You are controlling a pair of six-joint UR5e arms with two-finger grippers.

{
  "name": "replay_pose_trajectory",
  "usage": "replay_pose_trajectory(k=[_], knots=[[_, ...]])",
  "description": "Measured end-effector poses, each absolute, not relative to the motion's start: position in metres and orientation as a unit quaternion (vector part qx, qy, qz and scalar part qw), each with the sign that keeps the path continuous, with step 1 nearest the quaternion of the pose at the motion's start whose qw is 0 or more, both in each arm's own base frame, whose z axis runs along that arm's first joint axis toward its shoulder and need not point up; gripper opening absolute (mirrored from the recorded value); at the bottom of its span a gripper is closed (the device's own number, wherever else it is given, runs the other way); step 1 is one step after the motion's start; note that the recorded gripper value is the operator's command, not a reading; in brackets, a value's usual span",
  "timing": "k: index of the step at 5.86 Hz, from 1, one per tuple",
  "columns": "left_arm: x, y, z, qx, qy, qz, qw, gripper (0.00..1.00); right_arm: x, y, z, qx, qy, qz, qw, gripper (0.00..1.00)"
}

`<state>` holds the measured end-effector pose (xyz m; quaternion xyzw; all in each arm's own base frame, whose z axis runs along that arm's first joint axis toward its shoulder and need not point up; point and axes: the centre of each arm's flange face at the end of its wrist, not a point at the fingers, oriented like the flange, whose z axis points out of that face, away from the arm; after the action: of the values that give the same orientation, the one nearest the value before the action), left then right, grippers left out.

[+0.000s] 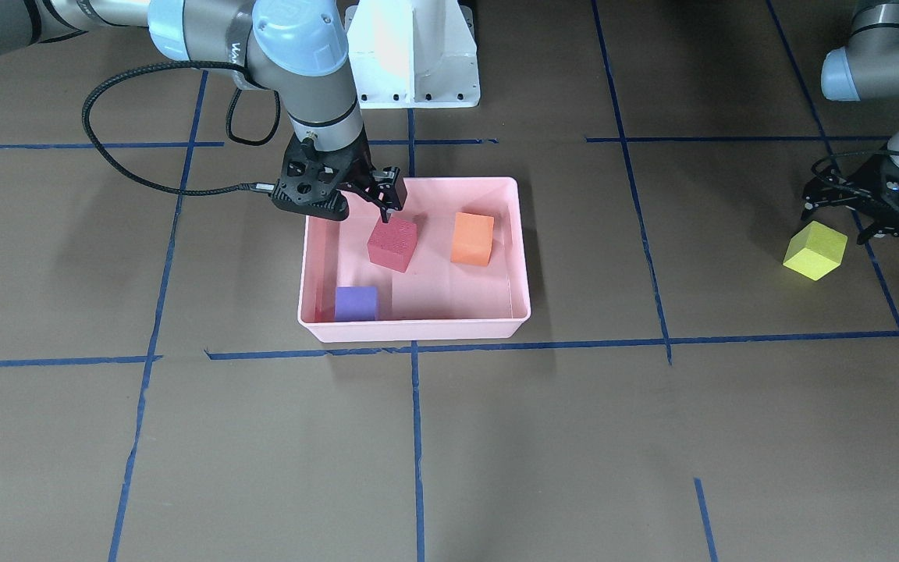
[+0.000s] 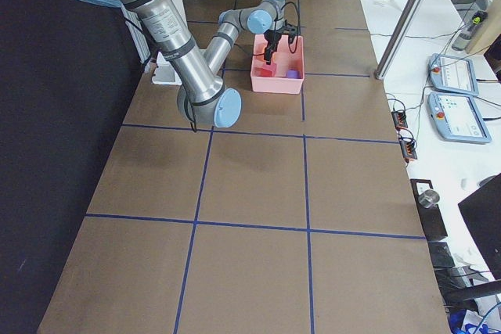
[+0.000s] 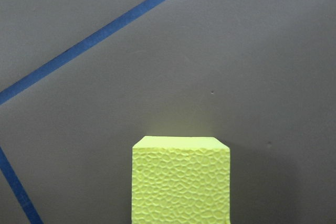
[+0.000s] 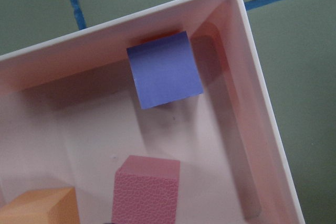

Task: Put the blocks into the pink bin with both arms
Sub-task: 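Carry the purple cube into the bin while the left gripper grasps the yellow-green cube, then release the purple cube in the bin while the left gripper lifts the yellow-green cube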

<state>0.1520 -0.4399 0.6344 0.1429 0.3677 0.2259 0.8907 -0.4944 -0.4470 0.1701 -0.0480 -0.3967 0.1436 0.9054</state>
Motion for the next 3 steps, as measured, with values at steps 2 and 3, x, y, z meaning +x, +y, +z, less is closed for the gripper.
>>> replay_pose_trajectory(k=[2, 3], knots=[[0.16, -0.445, 0.64, 0.136, 0.368, 0.225, 0.892, 1.0, -0.493, -0.447, 0.178, -0.047, -0.393, 0.141, 0.907, 1.0], [0.168, -0.448, 0.644, 0.13, 0.368, 0.229, 0.892, 1.0, -0.488, -0.443, 0.181, -0.04, -0.395, 0.13, 0.909, 1.0]])
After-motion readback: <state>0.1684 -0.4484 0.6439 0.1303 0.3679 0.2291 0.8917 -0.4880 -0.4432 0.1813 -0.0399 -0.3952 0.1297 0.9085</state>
